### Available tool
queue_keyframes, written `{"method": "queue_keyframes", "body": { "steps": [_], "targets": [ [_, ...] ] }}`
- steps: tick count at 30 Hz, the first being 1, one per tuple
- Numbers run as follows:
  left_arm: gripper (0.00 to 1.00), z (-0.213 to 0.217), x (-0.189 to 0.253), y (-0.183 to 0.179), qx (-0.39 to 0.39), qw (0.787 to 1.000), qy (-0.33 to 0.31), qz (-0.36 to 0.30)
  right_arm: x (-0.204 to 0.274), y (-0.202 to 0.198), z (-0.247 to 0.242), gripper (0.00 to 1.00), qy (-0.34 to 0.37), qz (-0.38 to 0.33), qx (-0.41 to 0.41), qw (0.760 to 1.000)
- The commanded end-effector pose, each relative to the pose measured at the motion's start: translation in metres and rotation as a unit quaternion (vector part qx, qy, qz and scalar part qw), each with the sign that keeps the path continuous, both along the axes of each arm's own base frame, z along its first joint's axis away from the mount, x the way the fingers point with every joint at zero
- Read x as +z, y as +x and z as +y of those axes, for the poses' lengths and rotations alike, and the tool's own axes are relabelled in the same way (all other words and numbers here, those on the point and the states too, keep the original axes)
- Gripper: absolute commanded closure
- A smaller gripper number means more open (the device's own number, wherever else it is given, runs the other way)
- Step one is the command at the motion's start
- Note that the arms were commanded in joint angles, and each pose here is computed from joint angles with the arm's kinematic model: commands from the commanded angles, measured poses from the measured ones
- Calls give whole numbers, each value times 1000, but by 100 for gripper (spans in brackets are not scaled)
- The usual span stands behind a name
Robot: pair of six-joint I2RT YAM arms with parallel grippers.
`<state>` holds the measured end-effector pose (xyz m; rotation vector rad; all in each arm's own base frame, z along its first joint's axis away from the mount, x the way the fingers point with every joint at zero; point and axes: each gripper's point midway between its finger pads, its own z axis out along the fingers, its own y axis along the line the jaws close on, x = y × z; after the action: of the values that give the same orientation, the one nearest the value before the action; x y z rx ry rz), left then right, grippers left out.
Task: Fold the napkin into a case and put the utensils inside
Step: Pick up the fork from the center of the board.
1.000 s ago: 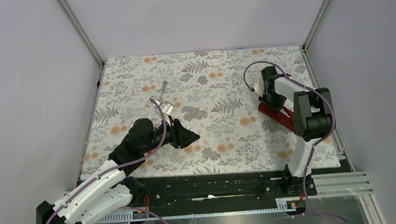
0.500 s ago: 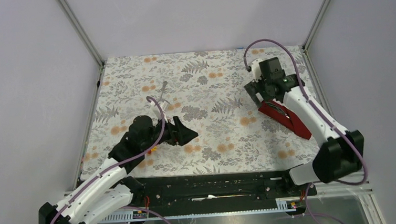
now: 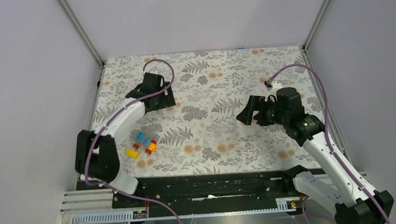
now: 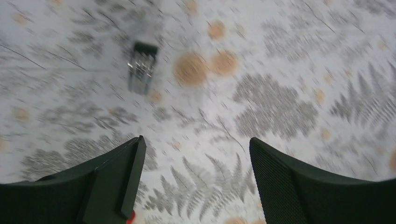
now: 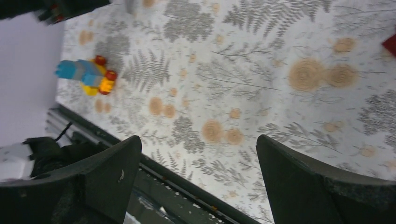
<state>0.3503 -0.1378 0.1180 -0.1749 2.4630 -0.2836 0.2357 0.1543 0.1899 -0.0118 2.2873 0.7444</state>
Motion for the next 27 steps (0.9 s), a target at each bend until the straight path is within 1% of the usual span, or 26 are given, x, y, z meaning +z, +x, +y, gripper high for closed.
{"method": "queue_keyframes", "body": {
  "steps": [1, 3, 5, 8, 13, 16, 19, 22, 27],
  "targets": [
    [16, 38, 13, 57, 55, 990, 131, -26, 23, -25, 27, 0, 92, -3, 65, 994],
    [21, 43, 0, 78, 63, 983, 171, -14, 23, -37, 28, 0, 102, -8, 80, 991],
    [23, 47, -14, 95, 65, 976, 209, 3, 24, -43, 24, 0, 103, -21, 80, 991],
    [26, 44, -31, 117, 44, 970, 238, 21, 27, -52, 18, 0, 93, -38, 81, 992],
    [29, 35, -53, 144, 7, 966, 254, 39, 24, -61, 13, 0, 75, -46, 92, 992],
    [29, 37, -62, 153, 6, 963, 265, 44, 19, -65, 15, 0, 76, -38, 104, 991],
    [33, 40, -76, 158, 1, 965, 254, 62, 16, -66, 17, 0, 79, -31, 110, 990],
    [45, 46, -88, 156, 0, 964, 251, 89, 16, -66, 17, 0, 79, -31, 109, 990],
    [65, 52, -103, 149, -5, 970, 209, 128, 16, -65, 14, 0, 76, -33, 100, 991]
  ]
}}
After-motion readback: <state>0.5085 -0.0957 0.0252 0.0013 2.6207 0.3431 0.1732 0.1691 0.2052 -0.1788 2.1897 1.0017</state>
